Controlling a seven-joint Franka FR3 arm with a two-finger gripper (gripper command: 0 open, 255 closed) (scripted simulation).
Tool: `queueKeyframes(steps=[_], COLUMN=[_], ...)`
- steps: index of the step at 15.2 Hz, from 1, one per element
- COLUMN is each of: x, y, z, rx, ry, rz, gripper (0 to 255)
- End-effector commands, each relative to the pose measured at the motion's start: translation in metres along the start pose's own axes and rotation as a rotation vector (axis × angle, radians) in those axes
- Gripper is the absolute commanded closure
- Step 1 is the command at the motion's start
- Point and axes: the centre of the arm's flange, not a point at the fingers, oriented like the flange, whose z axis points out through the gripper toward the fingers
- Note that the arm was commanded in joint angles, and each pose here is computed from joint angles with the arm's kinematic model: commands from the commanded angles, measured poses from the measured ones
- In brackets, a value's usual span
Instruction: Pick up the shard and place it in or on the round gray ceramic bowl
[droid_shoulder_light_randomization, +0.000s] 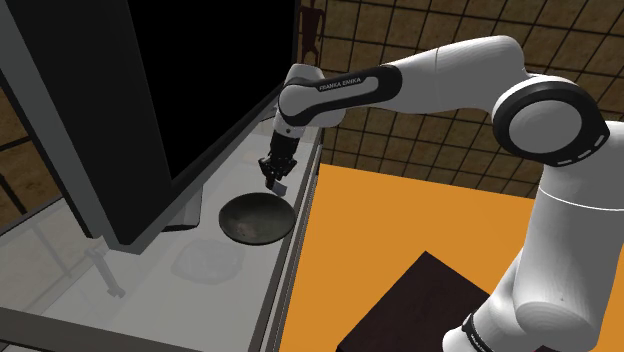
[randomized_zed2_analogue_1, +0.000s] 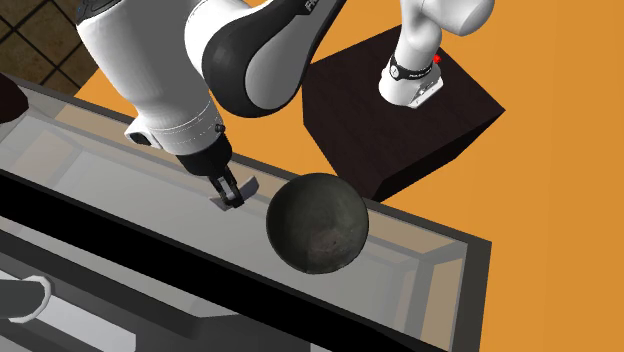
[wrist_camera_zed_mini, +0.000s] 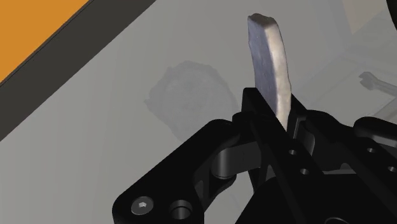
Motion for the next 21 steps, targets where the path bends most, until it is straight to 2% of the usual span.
queueKeyframes(steps=[1,21], x=[0.0,0.002], y=[-0.002,-0.031], z=[-0.005,-0.106], rx=[0.0,0.0], ry=[0.0,0.0], rz=[0.0,0.0], gripper=[255,255])
